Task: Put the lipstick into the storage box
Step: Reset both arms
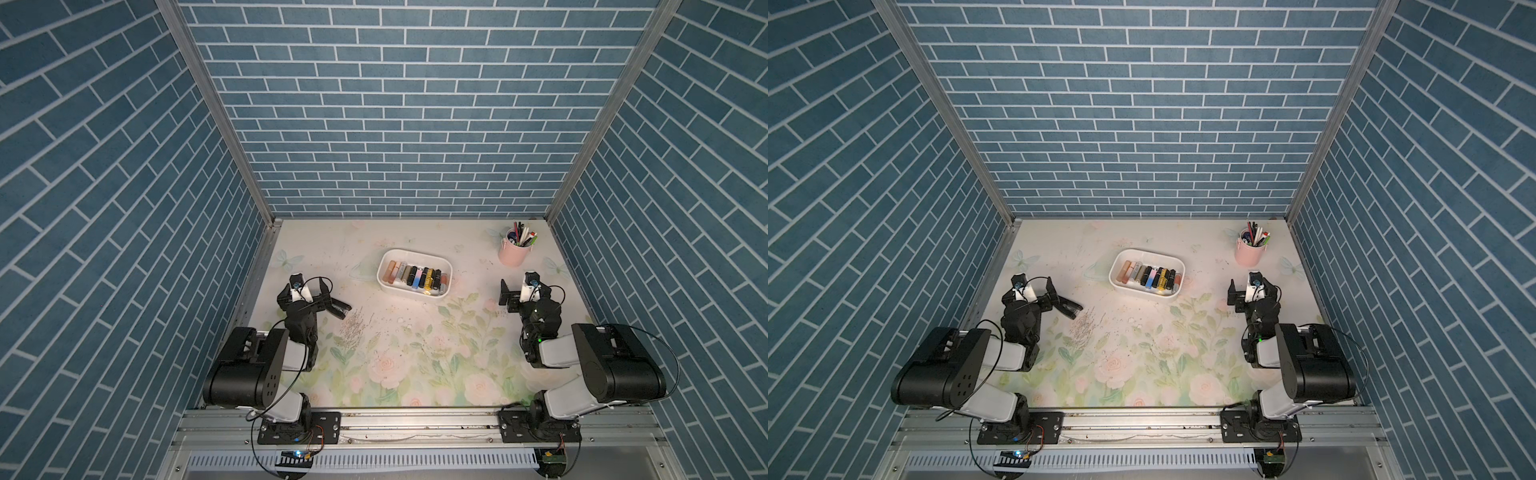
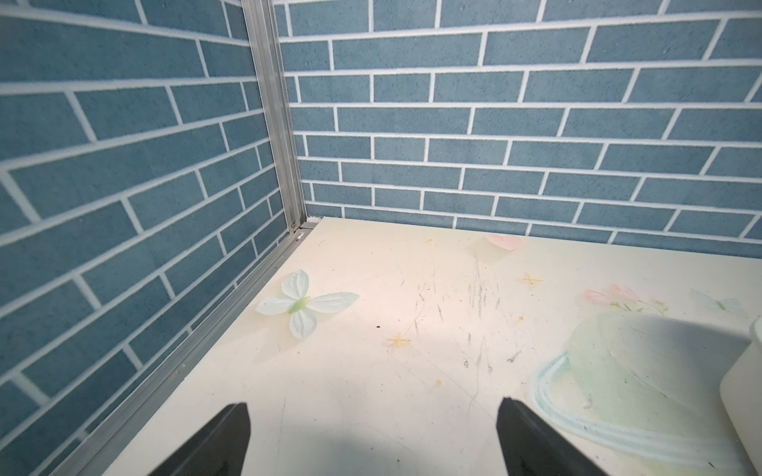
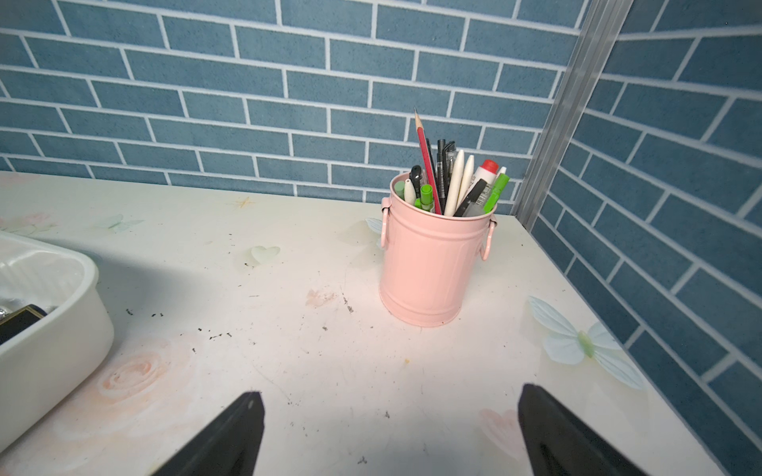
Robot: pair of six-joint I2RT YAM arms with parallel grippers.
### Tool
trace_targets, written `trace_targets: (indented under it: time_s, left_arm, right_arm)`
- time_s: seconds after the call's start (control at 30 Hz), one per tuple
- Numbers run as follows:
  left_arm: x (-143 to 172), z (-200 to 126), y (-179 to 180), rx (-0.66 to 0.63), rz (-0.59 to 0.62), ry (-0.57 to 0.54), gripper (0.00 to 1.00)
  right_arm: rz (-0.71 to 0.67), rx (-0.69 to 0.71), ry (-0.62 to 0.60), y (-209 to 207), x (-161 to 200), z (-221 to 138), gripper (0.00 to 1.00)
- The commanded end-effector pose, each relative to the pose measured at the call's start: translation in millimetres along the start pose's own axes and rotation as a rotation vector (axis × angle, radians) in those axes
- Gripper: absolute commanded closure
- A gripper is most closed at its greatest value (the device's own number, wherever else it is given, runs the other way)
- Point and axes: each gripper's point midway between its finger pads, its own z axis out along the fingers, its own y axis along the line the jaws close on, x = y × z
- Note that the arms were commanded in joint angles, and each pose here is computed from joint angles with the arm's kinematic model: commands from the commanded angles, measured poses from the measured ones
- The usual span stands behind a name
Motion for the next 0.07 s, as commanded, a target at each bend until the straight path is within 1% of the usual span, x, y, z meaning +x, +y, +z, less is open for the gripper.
trace_targets:
  time_s: [0.0,0.03]
  left_arm:
    - [-6.8,2.0,0.9,-0.006,-0.012,-0.022,0.01]
    - [-7.1,2.0,1.0,-0.006,-0.012,-0.023,0.0]
  right_arm:
    - [0.007,-0.001,-0.006,-0.5,-3.0,3.8,0.0]
    - [0.005,-0.001,-0.008,-0.5,-3.3,3.1,0.0]
